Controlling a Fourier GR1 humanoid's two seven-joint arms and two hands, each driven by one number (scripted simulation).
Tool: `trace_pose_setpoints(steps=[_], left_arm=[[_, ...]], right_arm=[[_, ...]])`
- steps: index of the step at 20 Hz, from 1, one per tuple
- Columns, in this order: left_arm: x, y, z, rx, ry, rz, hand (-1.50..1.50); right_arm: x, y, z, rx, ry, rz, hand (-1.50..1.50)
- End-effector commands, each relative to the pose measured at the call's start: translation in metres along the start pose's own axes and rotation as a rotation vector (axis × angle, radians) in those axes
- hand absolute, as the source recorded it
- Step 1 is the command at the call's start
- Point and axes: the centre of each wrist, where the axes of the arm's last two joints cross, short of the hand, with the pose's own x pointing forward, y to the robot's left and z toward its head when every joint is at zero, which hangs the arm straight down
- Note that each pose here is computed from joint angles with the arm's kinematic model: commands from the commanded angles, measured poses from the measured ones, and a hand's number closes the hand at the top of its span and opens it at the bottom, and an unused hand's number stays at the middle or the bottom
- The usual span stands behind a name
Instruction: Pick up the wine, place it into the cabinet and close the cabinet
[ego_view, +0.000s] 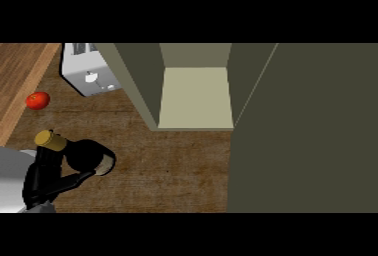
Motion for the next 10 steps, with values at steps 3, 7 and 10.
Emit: trace_pose_setpoints(steps=[3, 7, 10], left_arm=[[-0.035, -0.026, 0.007, 0.003, 0.006, 0.002, -1.50], [-0.038, -0.005, -0.001, 0.010, 0.002, 0.032, -1.50], [-0.033, -0.009, -0.011, 0.027, 0.009, 0.071, -1.50]], right_arm=[[-0.011, -0.012, 0.005, 0.002, -0.002, -0.012, -1.50], [0.007, 0.006, -0.007, -0.005, -0.017, -0.002, -1.50], [0.003, -0.001, 0.009, -0.006, -0.001, 0.021, -1.50]])
